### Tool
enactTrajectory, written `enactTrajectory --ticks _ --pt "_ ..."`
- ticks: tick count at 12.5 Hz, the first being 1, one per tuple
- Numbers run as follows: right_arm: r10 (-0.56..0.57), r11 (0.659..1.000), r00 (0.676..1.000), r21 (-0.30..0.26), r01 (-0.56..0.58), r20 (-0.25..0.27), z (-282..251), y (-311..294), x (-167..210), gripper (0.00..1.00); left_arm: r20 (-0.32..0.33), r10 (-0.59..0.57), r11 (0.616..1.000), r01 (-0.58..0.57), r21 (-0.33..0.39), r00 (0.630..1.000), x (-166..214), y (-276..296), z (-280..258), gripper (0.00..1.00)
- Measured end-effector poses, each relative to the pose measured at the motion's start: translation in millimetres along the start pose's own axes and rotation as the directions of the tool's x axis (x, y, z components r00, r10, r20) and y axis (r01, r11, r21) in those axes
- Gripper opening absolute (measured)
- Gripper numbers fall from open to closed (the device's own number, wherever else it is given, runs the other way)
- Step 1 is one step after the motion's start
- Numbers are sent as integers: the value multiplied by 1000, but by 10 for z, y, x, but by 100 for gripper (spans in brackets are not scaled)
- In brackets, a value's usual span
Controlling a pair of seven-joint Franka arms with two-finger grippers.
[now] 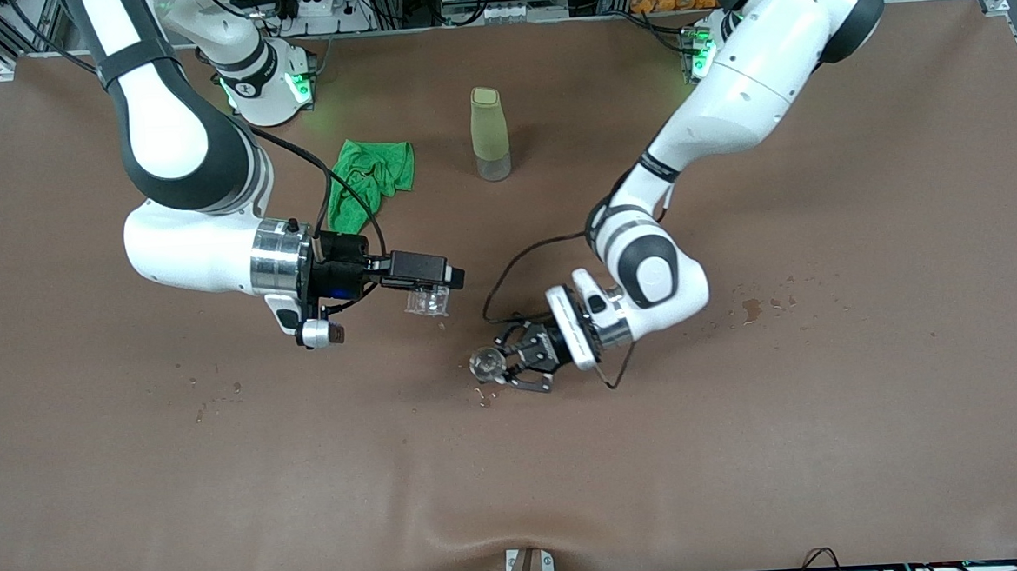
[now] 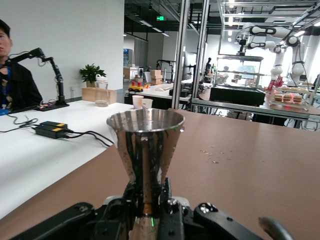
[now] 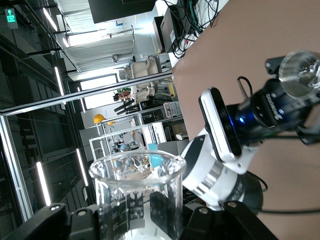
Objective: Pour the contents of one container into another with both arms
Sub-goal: 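Carry the beaker back with the right gripper while the left gripper returns the jigger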
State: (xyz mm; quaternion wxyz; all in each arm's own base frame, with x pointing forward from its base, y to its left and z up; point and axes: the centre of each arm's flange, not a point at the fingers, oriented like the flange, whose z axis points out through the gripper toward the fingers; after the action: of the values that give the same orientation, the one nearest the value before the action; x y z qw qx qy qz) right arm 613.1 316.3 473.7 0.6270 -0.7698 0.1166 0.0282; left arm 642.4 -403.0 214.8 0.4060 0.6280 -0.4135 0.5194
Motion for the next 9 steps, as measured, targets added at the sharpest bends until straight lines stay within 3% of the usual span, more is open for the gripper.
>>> enactTrajectory --ticks 2,3,6,9 --pt "-115 993 993 -11 115 6 23 -54 -19 15 -5 -6 1000 6 0 1000 -144 -254 -292 21" --pt "-231 972 973 -36 231 10 5 -24 4 15 -6 -7 1000 7 -8 1000 -262 -429 -531 21" --pt "-495 866 869 -80 494 8 -156 228 242 15 -12 -9 1000 8 -27 1000 -559 -898 -1299 21" --pt "-664 743 747 -114 660 -2 -413 494 522 15 8 19 997 -19 -81 1000 -790 -1211 -2036 21"
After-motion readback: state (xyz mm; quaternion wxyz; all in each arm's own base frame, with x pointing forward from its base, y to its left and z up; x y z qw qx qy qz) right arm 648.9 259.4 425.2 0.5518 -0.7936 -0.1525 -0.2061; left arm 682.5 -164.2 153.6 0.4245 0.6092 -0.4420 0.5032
